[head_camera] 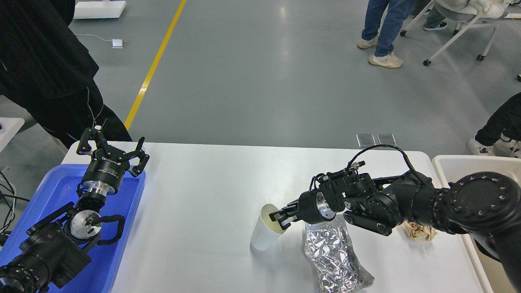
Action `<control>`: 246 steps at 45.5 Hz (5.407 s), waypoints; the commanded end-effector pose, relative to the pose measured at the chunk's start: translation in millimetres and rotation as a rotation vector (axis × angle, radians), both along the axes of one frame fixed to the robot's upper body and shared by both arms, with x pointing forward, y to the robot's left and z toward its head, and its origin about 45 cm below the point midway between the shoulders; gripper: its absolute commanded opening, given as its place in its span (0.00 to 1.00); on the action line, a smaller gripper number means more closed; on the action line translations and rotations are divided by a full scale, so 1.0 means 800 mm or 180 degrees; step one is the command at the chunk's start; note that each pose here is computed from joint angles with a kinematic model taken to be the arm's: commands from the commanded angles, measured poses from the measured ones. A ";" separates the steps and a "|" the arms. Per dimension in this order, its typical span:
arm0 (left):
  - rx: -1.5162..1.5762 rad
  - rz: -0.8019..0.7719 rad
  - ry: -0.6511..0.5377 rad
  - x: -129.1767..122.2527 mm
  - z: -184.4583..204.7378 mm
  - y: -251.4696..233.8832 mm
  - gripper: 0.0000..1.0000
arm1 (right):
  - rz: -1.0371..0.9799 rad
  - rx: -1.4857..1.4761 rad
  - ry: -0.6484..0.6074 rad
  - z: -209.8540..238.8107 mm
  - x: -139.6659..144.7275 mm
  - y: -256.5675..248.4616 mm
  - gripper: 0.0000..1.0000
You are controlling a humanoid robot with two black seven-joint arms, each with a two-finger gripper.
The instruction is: Tidy desktop
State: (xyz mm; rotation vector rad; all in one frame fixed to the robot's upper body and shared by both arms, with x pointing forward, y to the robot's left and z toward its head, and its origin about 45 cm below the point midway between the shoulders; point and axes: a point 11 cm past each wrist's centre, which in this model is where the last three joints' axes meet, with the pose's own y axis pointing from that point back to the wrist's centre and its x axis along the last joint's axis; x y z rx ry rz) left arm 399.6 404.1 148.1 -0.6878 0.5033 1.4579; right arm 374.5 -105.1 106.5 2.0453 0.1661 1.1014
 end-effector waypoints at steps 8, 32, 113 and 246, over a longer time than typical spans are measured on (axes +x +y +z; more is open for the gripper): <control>-0.0002 -0.0003 -0.0003 0.000 0.000 0.000 1.00 | -0.0011 0.0250 -0.0046 0.034 0.019 0.009 0.00; 0.0000 0.0000 0.0000 0.000 0.000 0.000 1.00 | -0.0968 0.1459 -0.0032 0.191 0.104 -0.063 0.00; -0.0002 -0.0003 -0.0003 0.000 0.000 0.000 1.00 | -0.6471 0.0661 -0.1335 0.169 0.001 -0.652 0.00; 0.0000 0.0000 0.0000 0.000 0.000 0.000 1.00 | -0.4920 0.5513 0.0455 0.315 0.101 -0.455 1.00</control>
